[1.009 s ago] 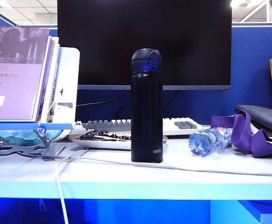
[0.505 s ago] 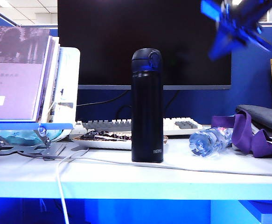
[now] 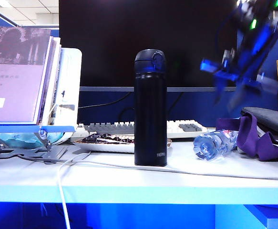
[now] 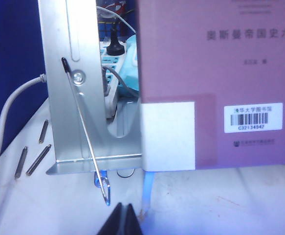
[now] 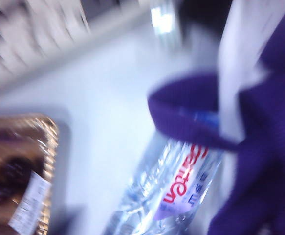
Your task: Pick up the mineral water bottle and place it vertically to the right of the black thermos cup.
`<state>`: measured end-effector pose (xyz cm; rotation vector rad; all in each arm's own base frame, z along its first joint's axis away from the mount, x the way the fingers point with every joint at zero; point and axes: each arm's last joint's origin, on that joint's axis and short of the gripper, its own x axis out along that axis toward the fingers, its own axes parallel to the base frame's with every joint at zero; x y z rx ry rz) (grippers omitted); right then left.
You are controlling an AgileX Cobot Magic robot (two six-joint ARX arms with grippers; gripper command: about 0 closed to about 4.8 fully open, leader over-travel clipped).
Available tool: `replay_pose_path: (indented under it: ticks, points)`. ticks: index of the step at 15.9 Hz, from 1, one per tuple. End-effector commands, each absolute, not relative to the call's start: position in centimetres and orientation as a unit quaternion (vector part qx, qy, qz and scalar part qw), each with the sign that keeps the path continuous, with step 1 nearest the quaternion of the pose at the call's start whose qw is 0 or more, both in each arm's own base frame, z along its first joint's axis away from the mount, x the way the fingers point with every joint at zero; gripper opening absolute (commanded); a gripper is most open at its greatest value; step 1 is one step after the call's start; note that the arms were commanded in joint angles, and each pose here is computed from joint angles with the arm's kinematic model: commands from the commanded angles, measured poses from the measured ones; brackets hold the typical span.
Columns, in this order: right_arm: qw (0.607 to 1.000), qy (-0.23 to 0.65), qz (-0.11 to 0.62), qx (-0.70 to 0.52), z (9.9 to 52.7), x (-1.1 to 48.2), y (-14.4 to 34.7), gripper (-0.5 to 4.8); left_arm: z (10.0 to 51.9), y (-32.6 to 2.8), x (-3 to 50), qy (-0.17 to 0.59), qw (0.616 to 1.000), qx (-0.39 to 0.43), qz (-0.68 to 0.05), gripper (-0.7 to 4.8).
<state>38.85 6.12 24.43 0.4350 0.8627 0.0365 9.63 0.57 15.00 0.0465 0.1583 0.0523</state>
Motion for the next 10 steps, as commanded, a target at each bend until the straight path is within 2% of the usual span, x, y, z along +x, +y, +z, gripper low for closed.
replay_pose_path:
  ticks: [1,5,10]
  points:
    - [0.873,0.424,0.036,0.240,23.3,40.0,6.4,4.79,14.9,0.6,9.6,0.084,0.996,0.023,0.027,-0.03]
    - [0.864,0.424,0.026,0.270,22.2,41.5,6.6,4.79,14.9,0.6,9.6,0.085,0.996,0.023,0.027,-0.03]
    - [0.855,0.448,-0.030,0.259,21.0,41.8,5.9,4.79,14.9,0.6,9.6,0.085,0.996,0.023,0.027,-0.03]
